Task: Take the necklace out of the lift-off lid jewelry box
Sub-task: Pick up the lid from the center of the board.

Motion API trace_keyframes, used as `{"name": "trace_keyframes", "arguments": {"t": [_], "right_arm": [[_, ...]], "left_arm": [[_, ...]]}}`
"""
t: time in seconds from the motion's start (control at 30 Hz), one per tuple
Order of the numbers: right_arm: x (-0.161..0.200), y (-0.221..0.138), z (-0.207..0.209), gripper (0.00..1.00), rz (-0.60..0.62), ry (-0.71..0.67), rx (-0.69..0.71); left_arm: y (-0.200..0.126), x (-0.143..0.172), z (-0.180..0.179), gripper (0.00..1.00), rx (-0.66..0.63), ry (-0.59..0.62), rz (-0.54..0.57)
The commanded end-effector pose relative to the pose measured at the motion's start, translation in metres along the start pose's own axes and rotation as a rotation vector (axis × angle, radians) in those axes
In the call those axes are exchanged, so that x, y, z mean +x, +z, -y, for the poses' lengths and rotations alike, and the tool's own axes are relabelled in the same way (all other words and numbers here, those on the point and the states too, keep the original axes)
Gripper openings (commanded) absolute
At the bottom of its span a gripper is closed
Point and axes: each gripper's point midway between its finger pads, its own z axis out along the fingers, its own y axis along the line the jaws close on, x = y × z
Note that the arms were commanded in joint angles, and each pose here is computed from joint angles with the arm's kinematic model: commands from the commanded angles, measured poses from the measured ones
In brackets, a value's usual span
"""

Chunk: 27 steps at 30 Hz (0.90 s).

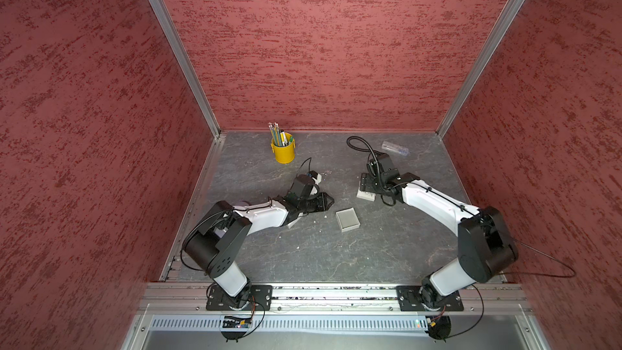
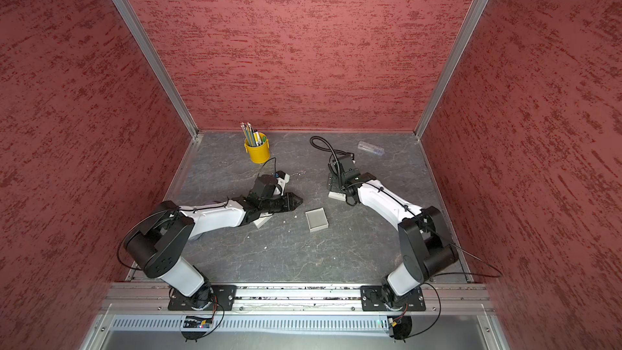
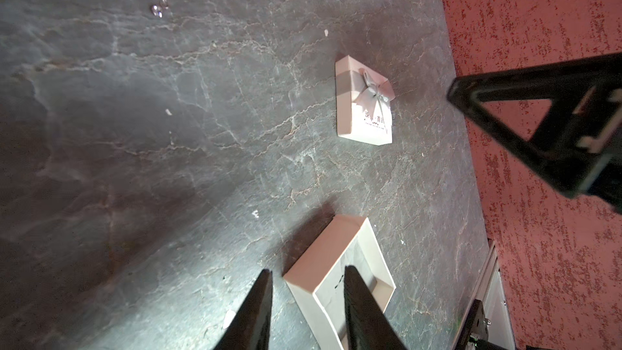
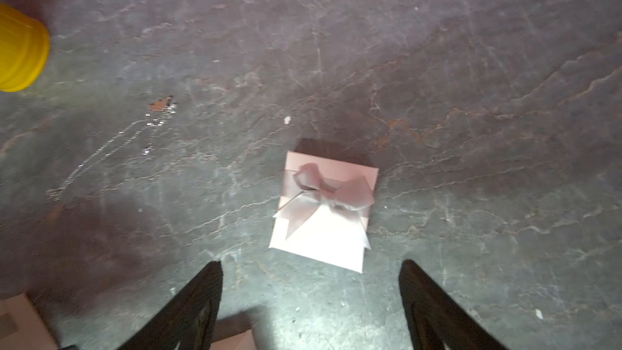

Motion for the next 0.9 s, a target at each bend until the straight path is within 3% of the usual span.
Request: {"name": "trace_keyframes", "arguments": {"t": [0.0, 0.53, 0.87], "right_arm": [[-0.008, 0.012, -0.004, 0.87, -0.024, 0.013, -0.026], [-0.003, 0.064, 0.003, 0.88, -0.118, 0.001, 0.033], [0.003, 0.077, 0.005, 0.79, -0.155, -0.020, 0.044]], "left_arm": [[0.006, -0.001, -0.003, 0.38, -0.018, 0.037, -0.022], [0.040, -0.018, 0.004, 0.40, 0.028, 0.062, -0.071], [0.042, -0.019, -0.001, 0.39, 0.030, 0.050, -0.075]]}}
